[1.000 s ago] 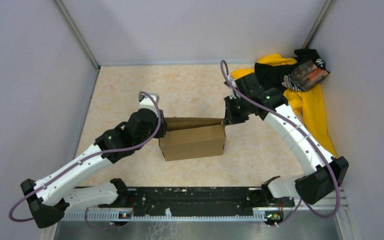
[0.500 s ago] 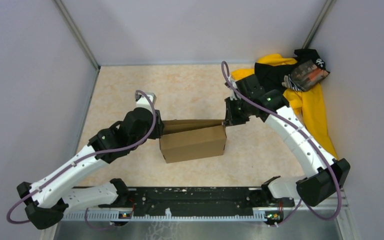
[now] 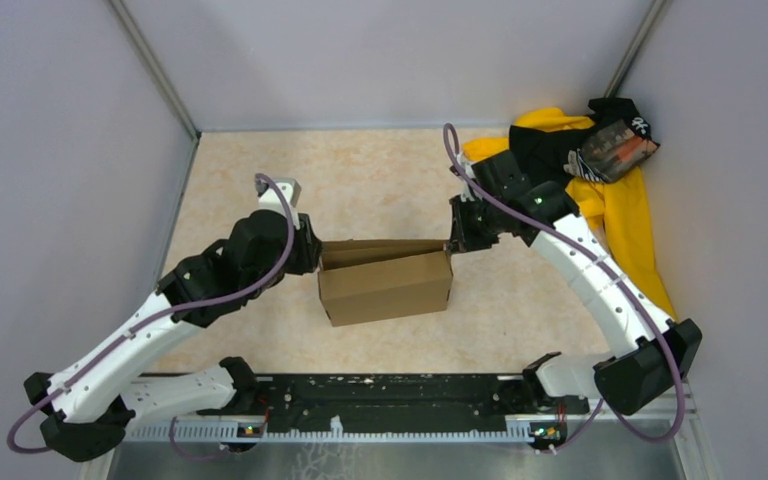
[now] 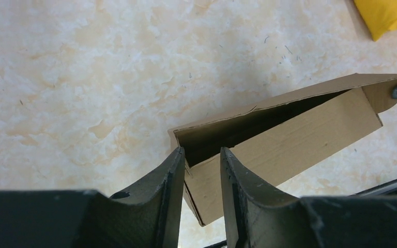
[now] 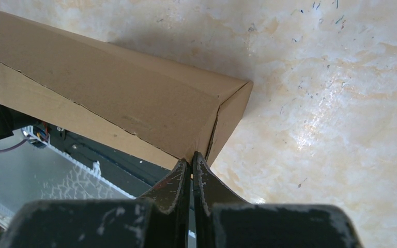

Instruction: Fold the paper box

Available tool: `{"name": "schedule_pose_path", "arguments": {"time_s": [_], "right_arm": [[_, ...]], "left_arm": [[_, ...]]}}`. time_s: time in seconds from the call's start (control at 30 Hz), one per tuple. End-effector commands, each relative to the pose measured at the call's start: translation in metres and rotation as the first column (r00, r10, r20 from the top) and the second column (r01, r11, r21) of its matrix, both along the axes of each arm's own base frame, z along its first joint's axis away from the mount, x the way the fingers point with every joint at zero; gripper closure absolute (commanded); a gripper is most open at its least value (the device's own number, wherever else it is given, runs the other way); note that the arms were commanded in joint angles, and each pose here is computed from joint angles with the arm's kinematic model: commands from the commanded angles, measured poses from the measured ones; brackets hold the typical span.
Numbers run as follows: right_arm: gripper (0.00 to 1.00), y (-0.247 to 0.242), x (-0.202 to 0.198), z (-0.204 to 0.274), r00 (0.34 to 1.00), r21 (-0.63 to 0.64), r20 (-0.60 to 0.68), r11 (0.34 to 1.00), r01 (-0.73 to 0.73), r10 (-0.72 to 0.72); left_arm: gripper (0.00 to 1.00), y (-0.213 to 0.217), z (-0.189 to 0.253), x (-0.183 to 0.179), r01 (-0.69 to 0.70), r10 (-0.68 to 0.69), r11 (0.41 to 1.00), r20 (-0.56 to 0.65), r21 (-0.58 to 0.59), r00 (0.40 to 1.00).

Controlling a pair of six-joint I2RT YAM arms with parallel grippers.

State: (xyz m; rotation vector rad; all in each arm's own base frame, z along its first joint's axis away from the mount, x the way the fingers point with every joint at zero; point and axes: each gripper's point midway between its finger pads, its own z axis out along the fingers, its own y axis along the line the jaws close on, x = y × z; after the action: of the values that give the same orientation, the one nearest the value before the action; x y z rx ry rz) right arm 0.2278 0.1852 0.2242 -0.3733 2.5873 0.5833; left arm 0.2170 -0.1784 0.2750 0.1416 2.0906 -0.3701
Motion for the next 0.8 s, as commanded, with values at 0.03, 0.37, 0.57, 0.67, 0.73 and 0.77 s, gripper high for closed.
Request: {"name": "schedule_pose_path", "arguments": {"time_s": [0.03,0.37,0.57,0.67,0.73,0.77], "right_arm": [[1.0,0.001,-0.007,0.005,1.0,0.009,0.019,1.0,-0.005,0.005],[1.0,0.0,-0.009,0.001,1.0,0.014,0.019,1.0,0.002,-0.002],[1.0,0.001,-0.01,0.001,1.0,0.02,0.02,1.0,0.001,-0.001],[1.0,0.001,-0.01,0.0,1.0,0.021,0.022,1.0,0.0,-0.001],[1.0,0.0,-0.011,0.0,1.0,0.02,0.022,1.0,0.0,-0.001],[1.0,0.0,-0.011,0.0,1.0,0.021,0.02,1.0,0.0,0.0]], "left_arm": [[0.62,0.002,0.003,-0.005,0.01,-0.009,1.0,-0.019,0.015,1.0],[0.62,0.006,-0.023,-0.012,0.01,-0.005,0.998,-0.088,0.059,0.996],[0.63,0.005,-0.034,-0.009,0.009,0.001,0.996,-0.104,0.094,0.995],[0.63,0.006,-0.041,-0.008,0.006,0.007,0.994,-0.114,0.113,0.993],[0.63,0.006,-0.045,-0.008,0.004,0.011,0.992,-0.12,0.123,0.993],[0.65,0.006,-0.046,-0.008,0.004,0.011,0.992,-0.122,0.127,0.993]]}}
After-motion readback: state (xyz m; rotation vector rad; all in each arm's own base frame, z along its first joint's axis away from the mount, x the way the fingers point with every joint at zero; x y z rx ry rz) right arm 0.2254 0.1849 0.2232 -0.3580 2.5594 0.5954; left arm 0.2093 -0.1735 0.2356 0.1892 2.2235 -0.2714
